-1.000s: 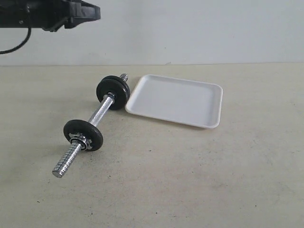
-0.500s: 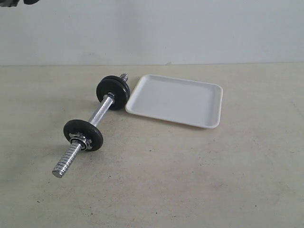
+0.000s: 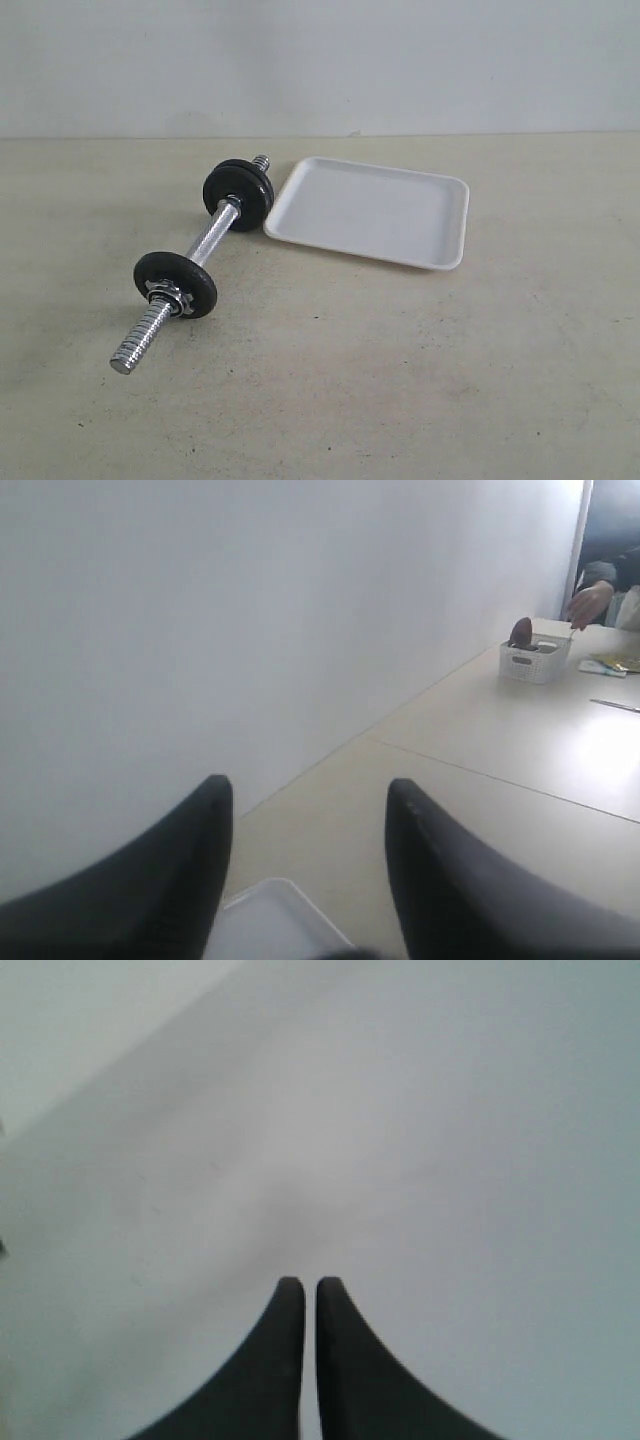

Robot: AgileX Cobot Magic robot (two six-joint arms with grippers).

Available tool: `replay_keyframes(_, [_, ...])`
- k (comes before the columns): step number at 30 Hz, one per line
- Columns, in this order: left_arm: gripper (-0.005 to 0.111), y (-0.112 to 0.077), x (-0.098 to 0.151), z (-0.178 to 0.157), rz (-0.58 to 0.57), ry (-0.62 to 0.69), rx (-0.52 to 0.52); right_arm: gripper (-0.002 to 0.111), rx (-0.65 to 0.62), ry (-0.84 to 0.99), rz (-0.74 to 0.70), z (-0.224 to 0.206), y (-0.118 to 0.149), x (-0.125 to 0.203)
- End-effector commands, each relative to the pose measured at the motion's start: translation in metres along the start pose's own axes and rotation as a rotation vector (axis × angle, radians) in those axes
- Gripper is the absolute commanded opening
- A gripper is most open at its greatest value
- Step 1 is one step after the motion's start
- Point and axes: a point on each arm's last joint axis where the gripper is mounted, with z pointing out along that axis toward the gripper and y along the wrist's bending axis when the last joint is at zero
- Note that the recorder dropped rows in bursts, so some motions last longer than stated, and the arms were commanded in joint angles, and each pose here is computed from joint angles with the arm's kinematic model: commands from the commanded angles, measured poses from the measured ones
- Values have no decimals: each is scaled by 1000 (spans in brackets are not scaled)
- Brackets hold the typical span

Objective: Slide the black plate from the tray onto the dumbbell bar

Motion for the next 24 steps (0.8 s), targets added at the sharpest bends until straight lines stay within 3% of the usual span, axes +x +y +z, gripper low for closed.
replay_keyframes(1, [45, -14, -12, -13, 59, -38, 16, 1, 268, 234, -60, -8, -28, 25])
replay_keyframes(3, [45, -20, -17, -19, 79, -57, 15, 1, 311, 95, 53, 0, -41, 30])
replay_keyframes(5, [45, -25, -22, -24, 98, -74, 14, 1, 246, -73, 93, 13, -44, 34])
replay_keyframes(9, [45, -36, -30, -35, 136, -106, 11, 1, 2, -343, 250, 35, -35, 39])
replay_keyframes(12, [45, -41, -32, -40, 177, -102, 9, 1, -190, -432, 269, 48, -20, 43])
replay_keyframes(15, [45, -43, -34, -44, 179, -96, -15, 1, -285, -330, 272, 68, 1, 55])
replay_keyframes(18, [45, -44, -33, -45, 187, -81, -16, 1, -173, -7, 311, 98, 26, 78])
replay_keyframes(20, [45, -44, -32, -45, 195, -68, -17, 1, -91, 121, 262, 113, 51, 86])
replay_keyframes(24, [45, -44, -29, -45, 184, -42, -19, 1, -81, -36, 274, 127, 106, 82])
